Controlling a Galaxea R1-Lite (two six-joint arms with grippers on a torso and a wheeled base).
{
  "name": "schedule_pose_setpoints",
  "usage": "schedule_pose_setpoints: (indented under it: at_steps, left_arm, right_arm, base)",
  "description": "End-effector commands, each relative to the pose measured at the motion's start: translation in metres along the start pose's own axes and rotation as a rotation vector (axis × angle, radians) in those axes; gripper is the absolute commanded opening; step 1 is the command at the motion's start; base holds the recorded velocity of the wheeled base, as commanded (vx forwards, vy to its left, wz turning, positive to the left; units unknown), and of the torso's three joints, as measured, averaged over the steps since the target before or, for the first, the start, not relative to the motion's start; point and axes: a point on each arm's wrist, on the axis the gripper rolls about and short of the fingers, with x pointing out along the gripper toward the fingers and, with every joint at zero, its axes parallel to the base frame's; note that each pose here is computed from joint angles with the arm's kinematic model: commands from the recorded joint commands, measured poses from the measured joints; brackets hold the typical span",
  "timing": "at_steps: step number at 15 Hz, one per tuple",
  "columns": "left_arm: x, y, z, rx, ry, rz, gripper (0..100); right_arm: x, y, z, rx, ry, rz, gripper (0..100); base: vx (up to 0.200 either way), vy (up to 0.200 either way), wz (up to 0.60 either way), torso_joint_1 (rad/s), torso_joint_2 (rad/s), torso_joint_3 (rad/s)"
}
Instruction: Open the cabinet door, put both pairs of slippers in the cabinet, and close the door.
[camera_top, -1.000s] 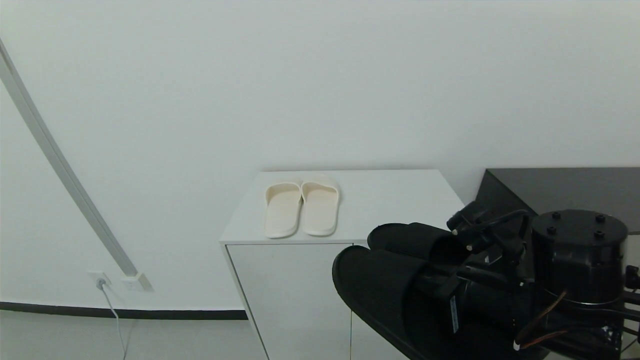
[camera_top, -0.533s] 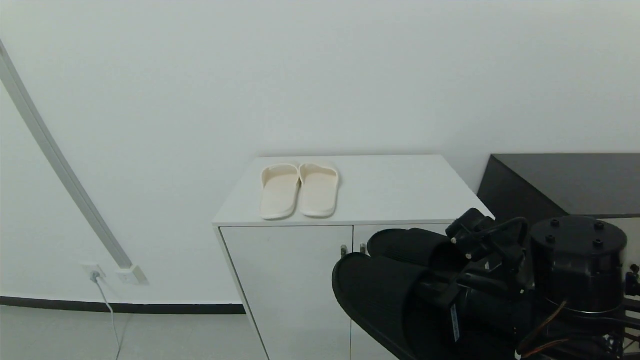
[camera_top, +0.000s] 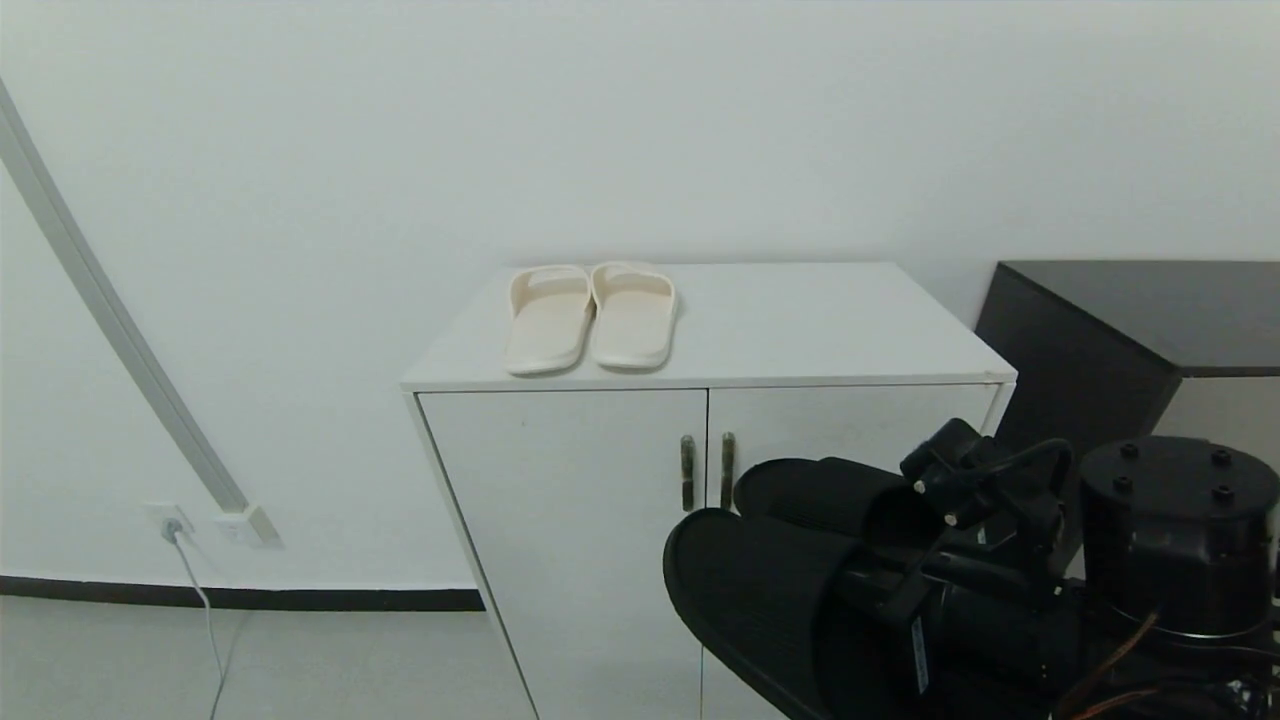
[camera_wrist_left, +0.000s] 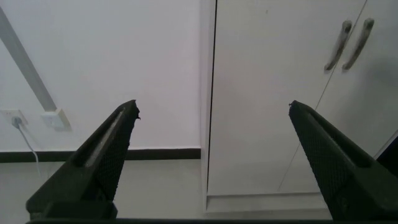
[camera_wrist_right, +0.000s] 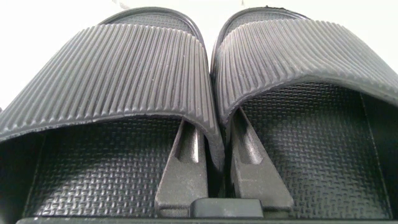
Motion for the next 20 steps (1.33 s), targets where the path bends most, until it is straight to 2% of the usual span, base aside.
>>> schedule_pose_setpoints:
  at_steps: [1, 12, 18, 20]
  left_arm:
    - [0.0001, 0.0000, 0.0000, 0.000, 0.001, 0.001, 100]
    - [0.0001, 0.0000, 0.0000, 0.000, 0.001, 0.001, 100]
    - [0.0001, 0.0000, 0.0000, 0.000, 0.001, 0.001, 100]
    - [0.0001, 0.0000, 0.0000, 0.000, 0.001, 0.001, 100]
  right_arm:
    - [-0.0005, 0.0007, -0.0006, -0.002, 0.001, 0.003, 0]
    - [0.0008, 0.0013, -0.0042, -0.002, 0.017, 0.006, 0]
    - [0.0015, 0.0015, -0.0072, -0.008, 0.029, 0.006, 0]
    - [0.0013, 0.0018, -0.0081, -0.008, 0.032, 0.011, 0]
  base:
    - [0.000, 0.000, 0.00, -0.188, 0.51, 0.315]
    - [0.000, 0.000, 0.00, -0.144, 0.48, 0.334]
    - [0.000, 0.000, 0.00, -0.047, 0.44, 0.381]
    - [0.000, 0.000, 0.00, -0.001, 0.06, 0.045]
